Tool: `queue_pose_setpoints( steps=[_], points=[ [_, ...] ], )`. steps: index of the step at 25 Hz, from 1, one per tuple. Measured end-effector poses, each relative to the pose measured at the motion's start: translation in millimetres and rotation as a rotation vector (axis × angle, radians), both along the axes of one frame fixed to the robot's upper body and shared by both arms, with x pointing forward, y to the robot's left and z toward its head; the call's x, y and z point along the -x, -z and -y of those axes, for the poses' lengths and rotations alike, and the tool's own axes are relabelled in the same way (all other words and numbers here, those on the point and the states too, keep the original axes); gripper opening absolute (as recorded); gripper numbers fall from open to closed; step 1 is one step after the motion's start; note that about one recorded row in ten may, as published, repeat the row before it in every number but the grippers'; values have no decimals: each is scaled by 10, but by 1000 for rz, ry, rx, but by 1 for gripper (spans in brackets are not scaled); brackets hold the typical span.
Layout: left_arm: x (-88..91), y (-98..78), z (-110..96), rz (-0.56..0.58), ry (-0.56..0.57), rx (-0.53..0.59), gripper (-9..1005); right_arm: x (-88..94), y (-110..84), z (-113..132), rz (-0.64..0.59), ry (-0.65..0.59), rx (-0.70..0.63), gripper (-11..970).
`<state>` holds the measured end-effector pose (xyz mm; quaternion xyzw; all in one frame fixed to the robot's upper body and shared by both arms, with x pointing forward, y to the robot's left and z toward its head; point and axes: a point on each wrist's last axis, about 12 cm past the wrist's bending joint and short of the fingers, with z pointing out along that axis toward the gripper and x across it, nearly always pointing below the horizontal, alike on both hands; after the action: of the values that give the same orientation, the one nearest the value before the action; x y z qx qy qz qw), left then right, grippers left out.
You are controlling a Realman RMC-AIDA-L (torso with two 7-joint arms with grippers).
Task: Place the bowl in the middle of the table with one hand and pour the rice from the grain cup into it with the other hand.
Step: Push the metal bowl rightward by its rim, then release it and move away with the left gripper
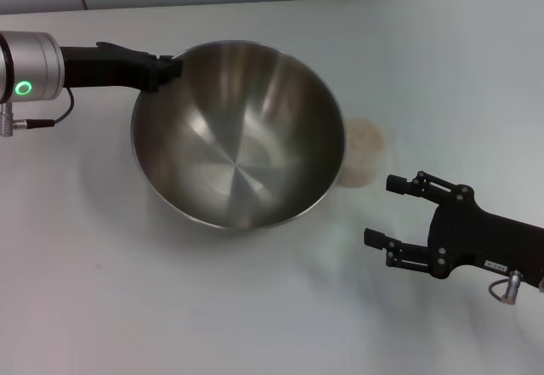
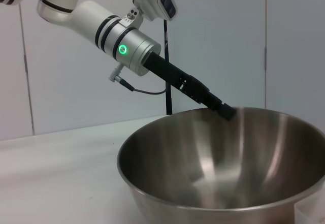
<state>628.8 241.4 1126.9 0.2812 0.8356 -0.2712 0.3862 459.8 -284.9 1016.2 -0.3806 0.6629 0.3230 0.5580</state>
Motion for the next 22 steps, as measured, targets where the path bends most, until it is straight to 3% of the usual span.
queue_pose_setpoints(
  steps=[9,15,22],
  points=[
    [-11,-4,-12,-3,-30,37,46,-1,0,0,0,0,0,820],
    [-25,57,-32,-21,-75,37,120,1,1,-5,-1,1,-2,820],
    [-30,56,-45,-20,-86,41,399,-4,-1,-8,0,-1,-3,821]
  ],
)
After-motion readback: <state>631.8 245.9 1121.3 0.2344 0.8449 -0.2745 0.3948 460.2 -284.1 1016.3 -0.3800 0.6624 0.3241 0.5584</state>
